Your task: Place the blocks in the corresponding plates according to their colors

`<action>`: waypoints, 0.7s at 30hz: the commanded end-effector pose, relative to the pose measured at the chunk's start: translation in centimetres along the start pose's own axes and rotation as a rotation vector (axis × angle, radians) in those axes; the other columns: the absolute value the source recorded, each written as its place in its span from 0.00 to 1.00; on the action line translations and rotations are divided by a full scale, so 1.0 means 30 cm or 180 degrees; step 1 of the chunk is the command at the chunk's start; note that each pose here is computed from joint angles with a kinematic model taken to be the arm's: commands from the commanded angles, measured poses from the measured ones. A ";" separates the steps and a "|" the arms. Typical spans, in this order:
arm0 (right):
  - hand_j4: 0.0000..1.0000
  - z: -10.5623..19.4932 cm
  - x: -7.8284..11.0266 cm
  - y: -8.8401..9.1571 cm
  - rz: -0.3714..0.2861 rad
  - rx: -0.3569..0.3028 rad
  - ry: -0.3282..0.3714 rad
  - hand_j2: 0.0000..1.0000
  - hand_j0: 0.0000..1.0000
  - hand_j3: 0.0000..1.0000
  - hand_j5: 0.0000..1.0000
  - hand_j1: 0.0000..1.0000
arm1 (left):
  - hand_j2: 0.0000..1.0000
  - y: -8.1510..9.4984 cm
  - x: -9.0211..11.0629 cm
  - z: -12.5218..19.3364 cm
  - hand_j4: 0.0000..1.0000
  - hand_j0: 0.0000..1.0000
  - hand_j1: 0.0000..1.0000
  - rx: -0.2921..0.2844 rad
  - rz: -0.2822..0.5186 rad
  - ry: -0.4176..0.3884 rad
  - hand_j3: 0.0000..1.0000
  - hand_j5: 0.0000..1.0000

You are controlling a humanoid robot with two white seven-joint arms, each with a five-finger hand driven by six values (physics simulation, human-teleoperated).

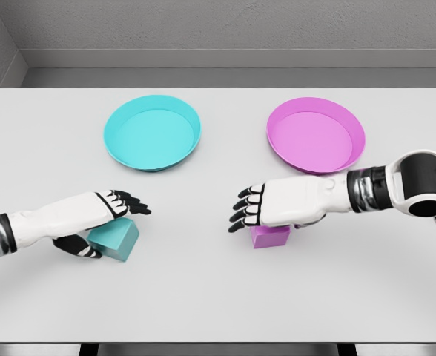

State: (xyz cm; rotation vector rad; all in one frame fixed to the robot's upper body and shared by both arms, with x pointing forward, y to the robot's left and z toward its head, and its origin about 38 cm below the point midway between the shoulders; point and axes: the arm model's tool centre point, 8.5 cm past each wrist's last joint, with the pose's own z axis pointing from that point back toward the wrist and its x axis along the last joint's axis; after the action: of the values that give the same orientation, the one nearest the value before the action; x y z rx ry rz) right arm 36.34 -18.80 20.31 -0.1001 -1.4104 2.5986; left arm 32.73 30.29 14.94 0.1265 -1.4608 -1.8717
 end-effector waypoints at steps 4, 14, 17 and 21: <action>1.00 -0.009 0.000 0.004 0.0000 0.0007 0.0003 1.00 1.00 1.00 1.00 1.00 | 1.00 -0.003 0.001 -0.001 1.00 1.00 1.00 0.0000 0.0011 -0.0007 1.00 1.00; 1.00 -0.032 -0.025 0.038 0.0155 0.0181 0.0164 1.00 1.00 1.00 1.00 1.00 | 0.64 -0.025 0.026 -0.005 0.64 0.64 0.64 -0.0082 -0.0050 -0.0196 0.64 0.64; 1.00 -0.033 -0.033 0.044 0.0158 0.0209 0.0191 1.00 1.00 1.00 1.00 1.00 | 0.62 -0.023 0.025 -0.005 0.62 0.62 0.62 -0.0080 -0.0054 -0.0196 0.62 0.62; 1.00 -0.052 -0.041 0.061 0.0150 0.0257 0.0202 1.00 1.00 1.00 1.00 1.00 | 0.58 -0.007 0.026 -0.005 0.58 0.58 0.58 -0.0058 -0.0086 -0.0230 0.58 0.58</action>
State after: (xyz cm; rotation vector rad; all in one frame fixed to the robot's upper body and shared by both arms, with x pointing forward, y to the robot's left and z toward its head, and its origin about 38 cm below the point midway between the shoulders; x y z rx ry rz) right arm 37.40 -18.76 18.09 -0.2016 -1.3043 2.6608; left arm 32.20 29.68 14.99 0.0773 -1.4940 -1.9324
